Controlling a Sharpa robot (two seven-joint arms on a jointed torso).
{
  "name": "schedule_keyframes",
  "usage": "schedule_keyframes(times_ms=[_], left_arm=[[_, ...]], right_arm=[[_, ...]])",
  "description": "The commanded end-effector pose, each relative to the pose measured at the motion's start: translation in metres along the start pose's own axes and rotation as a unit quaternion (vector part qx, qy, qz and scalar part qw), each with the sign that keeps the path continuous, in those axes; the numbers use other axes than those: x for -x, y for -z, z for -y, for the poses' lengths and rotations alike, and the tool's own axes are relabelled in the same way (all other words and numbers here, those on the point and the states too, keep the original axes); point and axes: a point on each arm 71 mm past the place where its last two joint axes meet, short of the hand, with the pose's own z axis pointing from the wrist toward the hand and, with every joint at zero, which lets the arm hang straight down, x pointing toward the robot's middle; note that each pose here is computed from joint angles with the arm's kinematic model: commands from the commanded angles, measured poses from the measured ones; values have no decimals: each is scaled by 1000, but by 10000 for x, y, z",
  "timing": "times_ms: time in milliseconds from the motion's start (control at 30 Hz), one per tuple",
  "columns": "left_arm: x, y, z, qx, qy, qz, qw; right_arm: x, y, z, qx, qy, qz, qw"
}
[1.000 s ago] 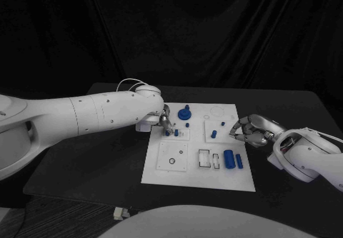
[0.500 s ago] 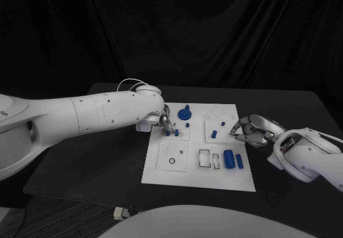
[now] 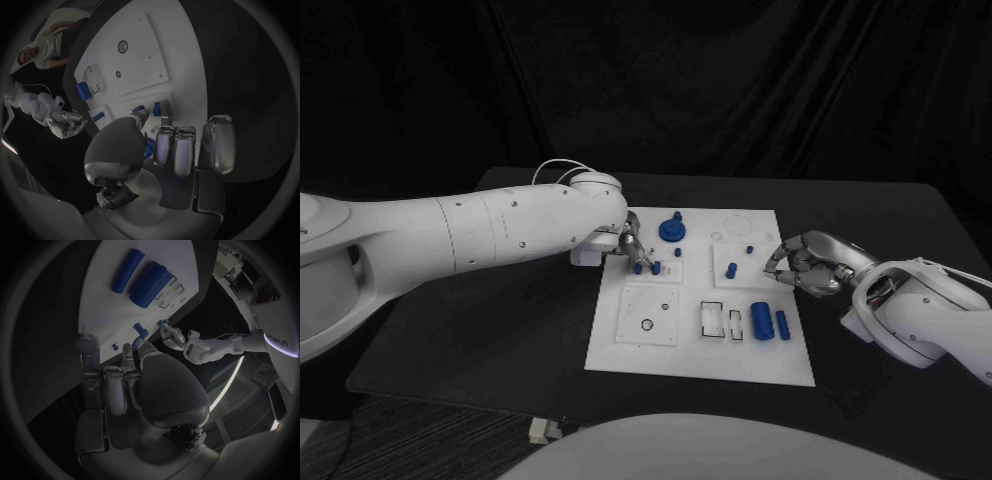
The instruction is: Assemble the parts on the task board
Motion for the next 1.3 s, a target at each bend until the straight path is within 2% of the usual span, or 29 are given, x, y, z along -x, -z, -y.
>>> schedule_keyframes(times_ms=[33, 833, 1300], left_arm=[[-34, -8, -5, 0, 5, -2, 1000], [30, 65, -105, -17, 30, 27, 999], [149, 155, -144, -44, 36, 45, 997]], right_arm=[[-9, 7, 15, -8, 0, 0, 1000], [-14, -3, 15, -8, 1, -3, 1000], [-13, -5, 23, -9, 1, -2, 1000]])
